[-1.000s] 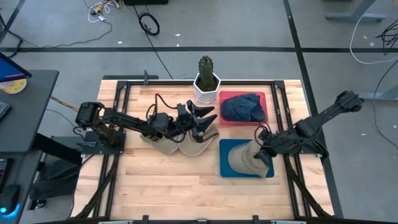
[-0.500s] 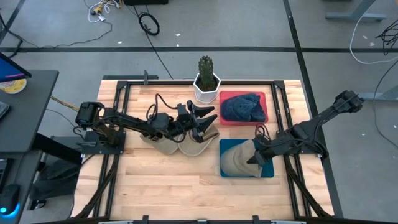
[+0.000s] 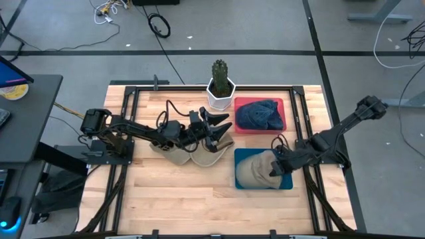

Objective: Pick & Place hat
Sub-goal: Put the center brown cap into the blue bin

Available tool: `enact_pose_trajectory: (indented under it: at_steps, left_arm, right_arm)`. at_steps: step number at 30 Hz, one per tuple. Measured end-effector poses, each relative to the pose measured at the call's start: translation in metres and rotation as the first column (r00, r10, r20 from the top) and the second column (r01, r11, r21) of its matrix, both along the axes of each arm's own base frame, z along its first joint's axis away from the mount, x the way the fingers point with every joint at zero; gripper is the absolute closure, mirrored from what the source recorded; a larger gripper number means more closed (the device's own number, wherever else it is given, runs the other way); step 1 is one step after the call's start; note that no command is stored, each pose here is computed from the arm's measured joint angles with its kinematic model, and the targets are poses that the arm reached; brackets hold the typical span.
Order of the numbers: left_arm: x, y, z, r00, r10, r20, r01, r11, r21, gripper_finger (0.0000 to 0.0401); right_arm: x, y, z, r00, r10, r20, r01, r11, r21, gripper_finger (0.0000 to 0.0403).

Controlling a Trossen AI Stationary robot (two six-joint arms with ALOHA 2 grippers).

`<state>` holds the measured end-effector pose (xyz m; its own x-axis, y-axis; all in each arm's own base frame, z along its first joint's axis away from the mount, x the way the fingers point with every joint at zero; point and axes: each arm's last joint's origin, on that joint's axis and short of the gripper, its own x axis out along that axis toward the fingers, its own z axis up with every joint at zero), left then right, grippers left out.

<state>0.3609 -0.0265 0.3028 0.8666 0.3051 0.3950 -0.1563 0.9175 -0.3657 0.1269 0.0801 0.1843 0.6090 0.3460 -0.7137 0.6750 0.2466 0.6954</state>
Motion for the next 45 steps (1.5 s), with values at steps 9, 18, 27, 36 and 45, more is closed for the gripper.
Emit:
enact_pose_trajectory:
  at_steps: [9,18,27,36,45]
  left_arm:
    - [0.0,0.0,0.0,1.0,0.001,-0.001,-0.001,1.0,0.001,0.0204]
    - [0.0,0.001,-0.001,1.0,0.002,-0.007,-0.002,1.0,0.001,0.0204]
    - [0.0,0.001,-0.001,1.0,0.002,-0.008,-0.002,1.0,0.001,0.0204]
    - [0.0,0.001,-0.001,1.0,0.002,-0.008,-0.002,1.0,0.002,0.0204]
    - [0.0,0.0,-0.001,1.0,0.001,-0.008,-0.001,1.0,0.001,0.0204]
  right_arm:
    - [-0.012,-0.001,-0.004,0.989,-0.051,-0.141,0.044,0.998,-0.053,0.0386]
    - [-0.018,-0.005,0.007,0.972,-0.078,-0.223,0.054,0.992,-0.111,0.0385]
    - [-0.021,-0.004,0.009,0.952,-0.052,-0.301,0.039,0.998,-0.05,0.0378]
    - [-0.02,0.003,0.013,0.945,0.1,-0.311,-0.078,0.993,0.084,0.0278]
    - [-0.023,0.0,0.02,0.961,0.126,-0.246,-0.101,0.989,0.11,0.0144]
